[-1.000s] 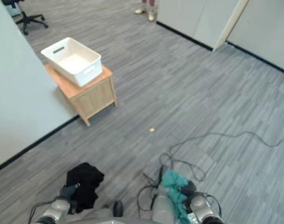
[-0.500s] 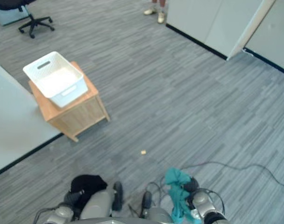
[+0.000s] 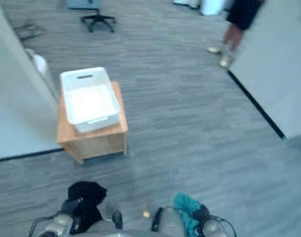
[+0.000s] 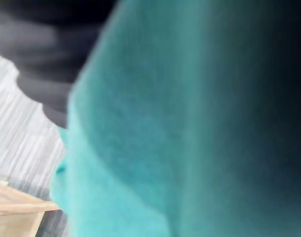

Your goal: Tidy up the quilt and then pick up the clothes from the bed and put them into the laundry hamper.

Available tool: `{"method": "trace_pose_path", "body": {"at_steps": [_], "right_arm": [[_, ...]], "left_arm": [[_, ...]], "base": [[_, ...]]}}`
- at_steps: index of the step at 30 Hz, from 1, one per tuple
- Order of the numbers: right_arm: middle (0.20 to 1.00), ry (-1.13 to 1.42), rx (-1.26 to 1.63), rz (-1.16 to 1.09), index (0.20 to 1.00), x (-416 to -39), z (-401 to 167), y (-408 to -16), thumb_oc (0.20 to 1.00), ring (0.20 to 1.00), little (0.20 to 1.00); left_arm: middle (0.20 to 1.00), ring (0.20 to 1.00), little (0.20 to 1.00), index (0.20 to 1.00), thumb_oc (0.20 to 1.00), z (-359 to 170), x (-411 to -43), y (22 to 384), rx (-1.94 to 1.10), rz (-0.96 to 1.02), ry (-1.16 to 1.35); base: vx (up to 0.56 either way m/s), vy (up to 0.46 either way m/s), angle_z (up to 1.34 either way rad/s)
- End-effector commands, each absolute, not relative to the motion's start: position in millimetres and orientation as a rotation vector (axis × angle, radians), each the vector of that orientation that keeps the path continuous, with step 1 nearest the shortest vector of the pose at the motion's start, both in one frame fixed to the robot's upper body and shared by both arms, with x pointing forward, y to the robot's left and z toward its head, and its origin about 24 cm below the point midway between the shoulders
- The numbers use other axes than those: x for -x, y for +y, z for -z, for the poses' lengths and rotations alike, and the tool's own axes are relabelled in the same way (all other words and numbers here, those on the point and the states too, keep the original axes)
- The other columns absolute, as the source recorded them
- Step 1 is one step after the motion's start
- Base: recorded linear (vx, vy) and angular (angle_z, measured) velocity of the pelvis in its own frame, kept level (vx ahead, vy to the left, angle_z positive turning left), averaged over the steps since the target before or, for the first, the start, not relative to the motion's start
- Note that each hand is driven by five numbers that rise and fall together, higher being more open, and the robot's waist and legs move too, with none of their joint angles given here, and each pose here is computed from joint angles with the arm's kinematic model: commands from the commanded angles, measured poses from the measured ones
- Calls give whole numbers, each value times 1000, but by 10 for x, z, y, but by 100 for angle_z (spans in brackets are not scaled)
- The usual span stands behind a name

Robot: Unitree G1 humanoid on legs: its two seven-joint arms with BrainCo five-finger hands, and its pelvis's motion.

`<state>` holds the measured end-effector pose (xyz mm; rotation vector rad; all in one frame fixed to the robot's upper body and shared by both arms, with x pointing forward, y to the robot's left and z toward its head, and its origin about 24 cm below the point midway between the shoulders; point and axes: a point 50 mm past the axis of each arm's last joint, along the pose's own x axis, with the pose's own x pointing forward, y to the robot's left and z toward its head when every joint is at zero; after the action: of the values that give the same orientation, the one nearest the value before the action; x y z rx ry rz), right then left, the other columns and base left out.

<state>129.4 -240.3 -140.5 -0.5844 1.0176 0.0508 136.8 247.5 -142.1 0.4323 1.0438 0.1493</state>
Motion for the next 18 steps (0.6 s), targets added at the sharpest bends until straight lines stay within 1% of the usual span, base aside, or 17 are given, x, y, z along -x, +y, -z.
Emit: {"method": "trace_pose_path", "body": {"at_steps": [1,2,4,7,9,10,12,14,18], "right_arm": [[200,944,551,33,200,-1539,1284,-2501,200,200,200],[200,954,546,40,200,-1525,1290,-2513,200,200,200],[200,971,555,18,200,-1478,1315,-2495,200,200,200],[200,1002,556,-15,200,-1395,1363,-2463,200,200,200],[200,998,569,-29,200,-1407,1358,-2466,200,200,200],[200,974,596,-31,200,-1476,1326,-2480,200,200,200],[200,952,618,-38,200,-1576,1282,-2497,200,200,200],[200,928,631,-52,200,-1635,1252,-2484,200,200,200],[200,874,645,-63,200,-1736,1191,-2460,200,200,200]], "left_arm": [[200,200,200,200,200,1392,-1405,2494,-516,-101,1008],[200,200,200,200,200,1389,-1415,2500,-522,-101,1008],[200,200,200,200,200,1435,-1300,2512,-523,-102,1045],[200,200,200,200,200,1463,-1209,2515,-510,-106,1067],[200,200,200,200,200,1470,-1195,2501,-466,-143,1067],[200,200,200,200,200,1446,-1254,2496,-439,-175,1041],[200,200,200,200,200,1425,-1333,2452,-422,-174,1009],[200,200,200,200,200,1427,-1338,2429,-421,-161,1009],[200,200,200,200,200,1489,-1172,2412,-421,-152,1062]], "base": [[611,-237,183],[904,-386,156],[853,-407,140],[488,-296,83],[373,-364,41],[246,-398,24],[290,-360,35],[358,-158,13],[408,-42,20]]}}
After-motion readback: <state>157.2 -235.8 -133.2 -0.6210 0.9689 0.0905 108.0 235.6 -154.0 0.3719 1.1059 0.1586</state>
